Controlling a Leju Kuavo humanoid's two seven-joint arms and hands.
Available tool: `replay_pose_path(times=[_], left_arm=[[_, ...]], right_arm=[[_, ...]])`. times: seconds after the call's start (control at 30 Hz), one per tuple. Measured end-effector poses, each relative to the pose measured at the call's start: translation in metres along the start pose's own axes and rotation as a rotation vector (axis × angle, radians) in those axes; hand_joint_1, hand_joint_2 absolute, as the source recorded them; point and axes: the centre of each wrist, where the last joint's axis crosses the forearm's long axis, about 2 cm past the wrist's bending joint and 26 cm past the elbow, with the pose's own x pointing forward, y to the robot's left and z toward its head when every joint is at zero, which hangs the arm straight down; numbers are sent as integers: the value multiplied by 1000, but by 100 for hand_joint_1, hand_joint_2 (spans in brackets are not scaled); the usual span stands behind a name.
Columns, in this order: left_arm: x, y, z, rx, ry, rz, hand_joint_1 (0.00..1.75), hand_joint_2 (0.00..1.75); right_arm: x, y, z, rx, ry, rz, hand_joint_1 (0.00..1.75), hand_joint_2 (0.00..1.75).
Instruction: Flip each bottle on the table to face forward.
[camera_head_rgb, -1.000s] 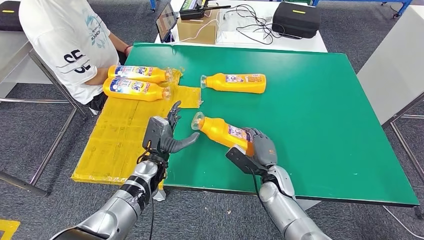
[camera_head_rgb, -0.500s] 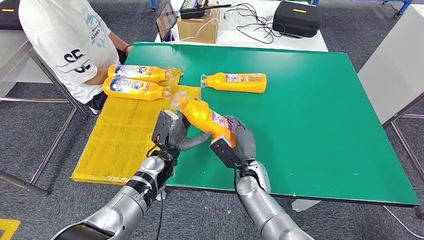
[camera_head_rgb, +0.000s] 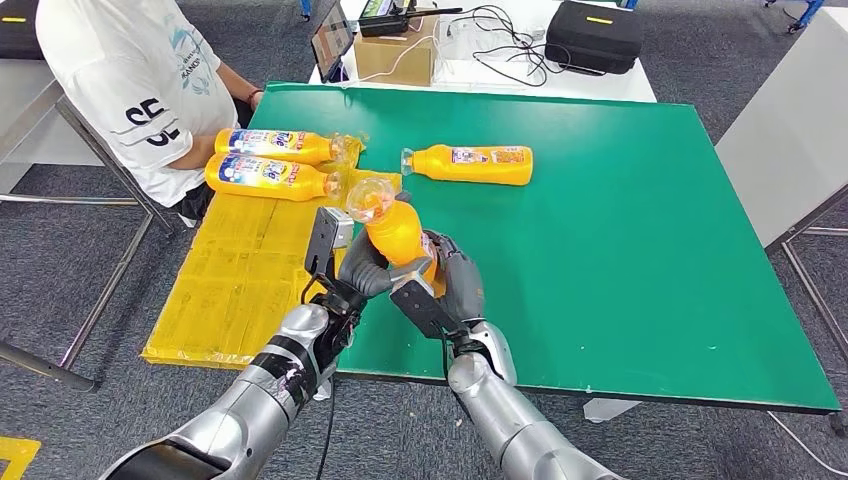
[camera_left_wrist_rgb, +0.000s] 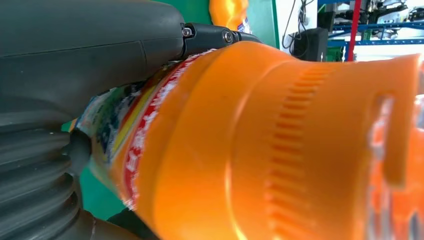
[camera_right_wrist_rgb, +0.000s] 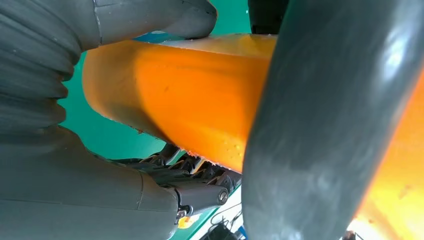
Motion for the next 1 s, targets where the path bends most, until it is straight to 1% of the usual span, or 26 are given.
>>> replay_pose_path(times=[0.2,0.33,0.47,0.7,0.73,0.83,0.87,1.0], left_arm=[[-1,-1,0,18,-1,-14,0,175],[-2,0,2,59,-18,-36,175,175],[-4,0,4,86,-36,-34,175,175],[-6,1,7,99,-37,-36,175,175],[-7,1,7,100,-36,-35,175,175],[-7,1,7,105,-37,-33,175,175],[-7,1,7,107,-39,-32,175,175],[-3,1,5,144,-73,-42,175,175]], right_arm=[[2,5,0,28,4,2,175,175],[7,13,3,49,25,-32,175,175],[11,18,4,60,36,-62,175,175],[12,21,6,76,35,-58,175,175],[12,21,6,77,35,-58,153,175],[12,22,6,82,34,-55,22,175],[12,22,7,84,33,-54,0,175],[12,24,8,76,30,-57,0,175]])
